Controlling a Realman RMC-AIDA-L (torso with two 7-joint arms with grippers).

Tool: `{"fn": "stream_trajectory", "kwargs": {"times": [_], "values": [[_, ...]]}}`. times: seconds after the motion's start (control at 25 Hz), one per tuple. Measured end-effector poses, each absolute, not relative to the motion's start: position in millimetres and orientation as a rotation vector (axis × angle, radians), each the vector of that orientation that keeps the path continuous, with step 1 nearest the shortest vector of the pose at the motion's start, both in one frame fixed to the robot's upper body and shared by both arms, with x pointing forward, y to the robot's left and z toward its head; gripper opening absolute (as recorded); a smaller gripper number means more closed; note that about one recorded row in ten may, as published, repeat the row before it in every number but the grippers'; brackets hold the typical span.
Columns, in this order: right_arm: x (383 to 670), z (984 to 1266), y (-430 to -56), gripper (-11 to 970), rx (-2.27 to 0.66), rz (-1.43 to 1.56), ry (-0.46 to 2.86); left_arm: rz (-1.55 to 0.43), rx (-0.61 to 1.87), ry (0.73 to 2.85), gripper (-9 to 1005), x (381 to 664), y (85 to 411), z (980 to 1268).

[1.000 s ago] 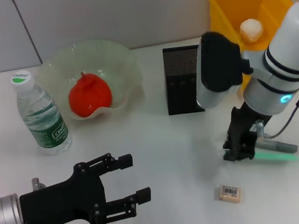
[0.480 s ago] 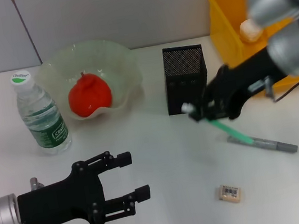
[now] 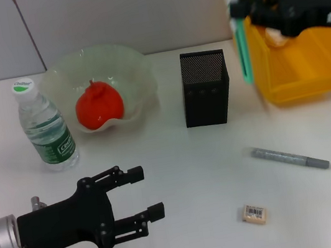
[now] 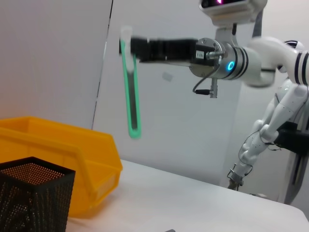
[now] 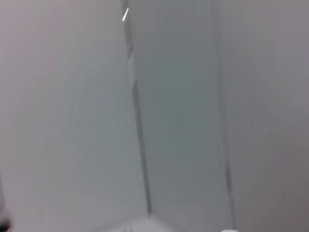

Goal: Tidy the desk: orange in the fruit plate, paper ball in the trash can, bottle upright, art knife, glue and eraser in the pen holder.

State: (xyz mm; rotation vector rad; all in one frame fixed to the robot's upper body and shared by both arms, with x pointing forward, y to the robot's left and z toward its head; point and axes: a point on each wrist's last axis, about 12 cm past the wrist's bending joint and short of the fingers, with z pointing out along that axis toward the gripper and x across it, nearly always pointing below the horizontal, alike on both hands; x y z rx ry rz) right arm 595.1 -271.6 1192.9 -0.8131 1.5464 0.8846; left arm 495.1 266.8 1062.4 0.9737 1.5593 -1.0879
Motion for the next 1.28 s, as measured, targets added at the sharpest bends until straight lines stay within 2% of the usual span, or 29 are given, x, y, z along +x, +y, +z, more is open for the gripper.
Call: {"fn": "stream_trajectory", "kwargs": {"times": [0.2,0.4,0.8,1.28], "values": [[601.9,1177.9,-281.8,232,-0.593,0.892,1.461,-1.080,0.969,1.560,797,495.9,267.0,1062.4],[616.4,1163.3,-274.8,244,-0.477,0.852,1.457,-1.080,0.968,1.560,797,495.7,267.2,1062.3],[632.0,1131.6,-235.5,268,-0.501,0.760,1.490,-1.078,0.974,1.555,797,494.6,267.2,1061.9],[632.5,1110.6,-221.6,297,-0.524,0.661,1.521,-1.087,0.971,1.550,797,492.9,266.3,1061.4]]}}
